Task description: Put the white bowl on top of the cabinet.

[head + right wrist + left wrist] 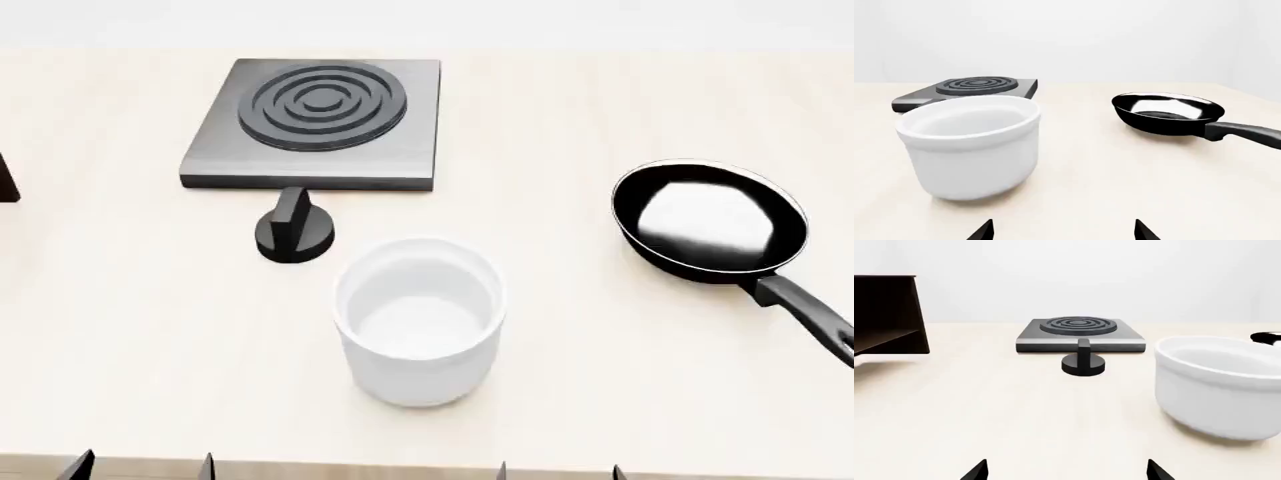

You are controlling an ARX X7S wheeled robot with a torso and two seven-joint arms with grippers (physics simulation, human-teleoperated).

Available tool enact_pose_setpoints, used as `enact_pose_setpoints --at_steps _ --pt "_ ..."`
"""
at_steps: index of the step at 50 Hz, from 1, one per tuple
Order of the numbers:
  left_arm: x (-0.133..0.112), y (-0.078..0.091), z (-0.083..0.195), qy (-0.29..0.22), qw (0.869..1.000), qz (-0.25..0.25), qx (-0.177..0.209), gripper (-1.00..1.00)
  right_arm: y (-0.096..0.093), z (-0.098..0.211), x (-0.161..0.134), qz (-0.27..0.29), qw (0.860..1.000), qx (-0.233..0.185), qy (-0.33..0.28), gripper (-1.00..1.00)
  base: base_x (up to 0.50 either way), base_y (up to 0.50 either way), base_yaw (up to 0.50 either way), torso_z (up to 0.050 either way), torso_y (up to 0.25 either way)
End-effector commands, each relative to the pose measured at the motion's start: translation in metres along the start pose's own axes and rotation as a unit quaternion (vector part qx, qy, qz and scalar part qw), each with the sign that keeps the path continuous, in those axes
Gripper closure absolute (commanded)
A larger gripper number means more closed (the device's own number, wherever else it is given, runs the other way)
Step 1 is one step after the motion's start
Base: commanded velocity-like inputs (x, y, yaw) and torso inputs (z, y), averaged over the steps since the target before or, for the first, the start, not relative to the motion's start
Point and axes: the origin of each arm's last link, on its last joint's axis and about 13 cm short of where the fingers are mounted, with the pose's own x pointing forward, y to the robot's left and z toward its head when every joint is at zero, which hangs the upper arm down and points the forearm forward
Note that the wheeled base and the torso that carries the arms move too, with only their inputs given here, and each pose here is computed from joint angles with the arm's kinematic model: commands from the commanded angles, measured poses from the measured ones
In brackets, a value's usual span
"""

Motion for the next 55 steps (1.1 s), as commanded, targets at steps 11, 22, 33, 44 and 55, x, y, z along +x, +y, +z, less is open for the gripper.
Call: enact_pose_setpoints --at_steps 11,22,33,44,55 --pt "0.0 -0.001 -0.001 0.011 1.0 0.003 0.007 -1.0 0.002 -0.002 0.001 0.002 1.0 -0.002 0.009 -1.0 0.0 0.0 0.0 0.0 0.0" --pt "-0.001 -0.001 0.003 0.002 0.999 0.015 0.046 -1.0 -0.003 0.003 -0.002 -0.012 0.999 0.026 0.014 -1.0 0.0 0.0 0.0 0.0 0.0" --pt "-0.044 0.028 0.058 -0.104 0.98 0.157 0.057 -1.0 0.001 0.078 -0.019 0.008 0.996 0.027 -0.09 -1.0 0.0 0.0 0.0 0.0 0.0" --pt "-0.093 0.06 0.07 -0.144 0.931 0.335 0.013 -1.0 0.002 0.129 -0.042 0.013 0.987 0.055 -0.149 -1.0 0.0 0.0 0.0 0.0 0.0" --pt "-0.128 0.074 0.067 -0.157 0.849 0.503 -0.05 -1.0 0.006 0.162 -0.063 0.029 0.977 0.086 -0.194 -1.0 0.0 0.0 0.0 0.0 0.0"
